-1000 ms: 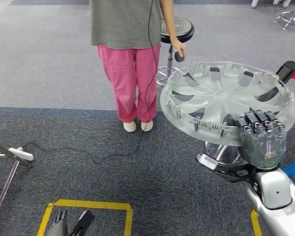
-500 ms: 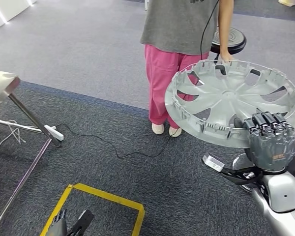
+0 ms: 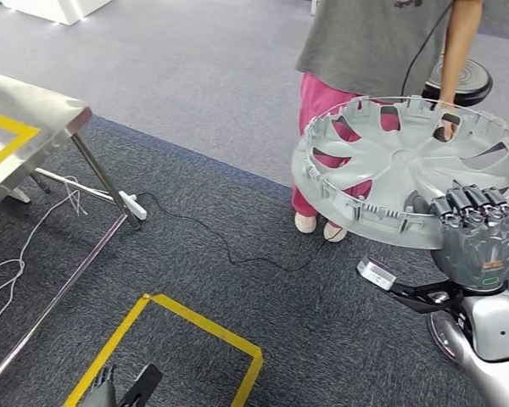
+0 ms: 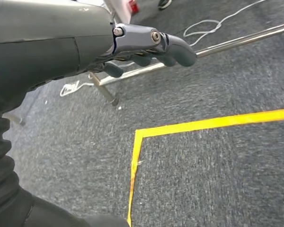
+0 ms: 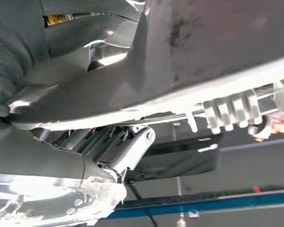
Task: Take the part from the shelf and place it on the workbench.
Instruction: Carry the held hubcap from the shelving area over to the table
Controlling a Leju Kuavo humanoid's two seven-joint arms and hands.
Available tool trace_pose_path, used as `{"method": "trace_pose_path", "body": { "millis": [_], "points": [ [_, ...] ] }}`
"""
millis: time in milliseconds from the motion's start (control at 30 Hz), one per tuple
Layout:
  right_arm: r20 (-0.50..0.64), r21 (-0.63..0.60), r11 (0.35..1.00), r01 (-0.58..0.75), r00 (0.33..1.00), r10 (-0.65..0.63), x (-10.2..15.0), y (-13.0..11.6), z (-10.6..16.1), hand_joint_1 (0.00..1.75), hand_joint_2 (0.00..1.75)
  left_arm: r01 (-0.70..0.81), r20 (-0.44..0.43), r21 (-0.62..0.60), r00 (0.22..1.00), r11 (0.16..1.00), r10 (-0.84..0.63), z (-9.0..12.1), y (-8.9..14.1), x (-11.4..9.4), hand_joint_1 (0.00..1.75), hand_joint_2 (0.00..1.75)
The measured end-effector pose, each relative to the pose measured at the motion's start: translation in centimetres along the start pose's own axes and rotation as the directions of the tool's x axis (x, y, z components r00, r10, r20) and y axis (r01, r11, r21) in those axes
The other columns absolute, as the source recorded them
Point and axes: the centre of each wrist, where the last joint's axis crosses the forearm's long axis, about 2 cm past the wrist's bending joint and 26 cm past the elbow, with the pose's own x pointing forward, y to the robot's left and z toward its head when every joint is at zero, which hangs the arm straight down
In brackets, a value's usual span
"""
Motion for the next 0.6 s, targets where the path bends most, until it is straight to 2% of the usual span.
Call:
{"method": "trace_pose_path", "body": {
  "millis": [600],
  "points": [
    [-0.008,-0.001,1.0,-0.03,1.0,0.03,-2.5,-1.0,0.6,1.75,1.75,-0.014,-0.026,-0.01,1.0,1.0,0.014,0.4,-0.2,-0.5,0.0,1.75]
  ]
}}
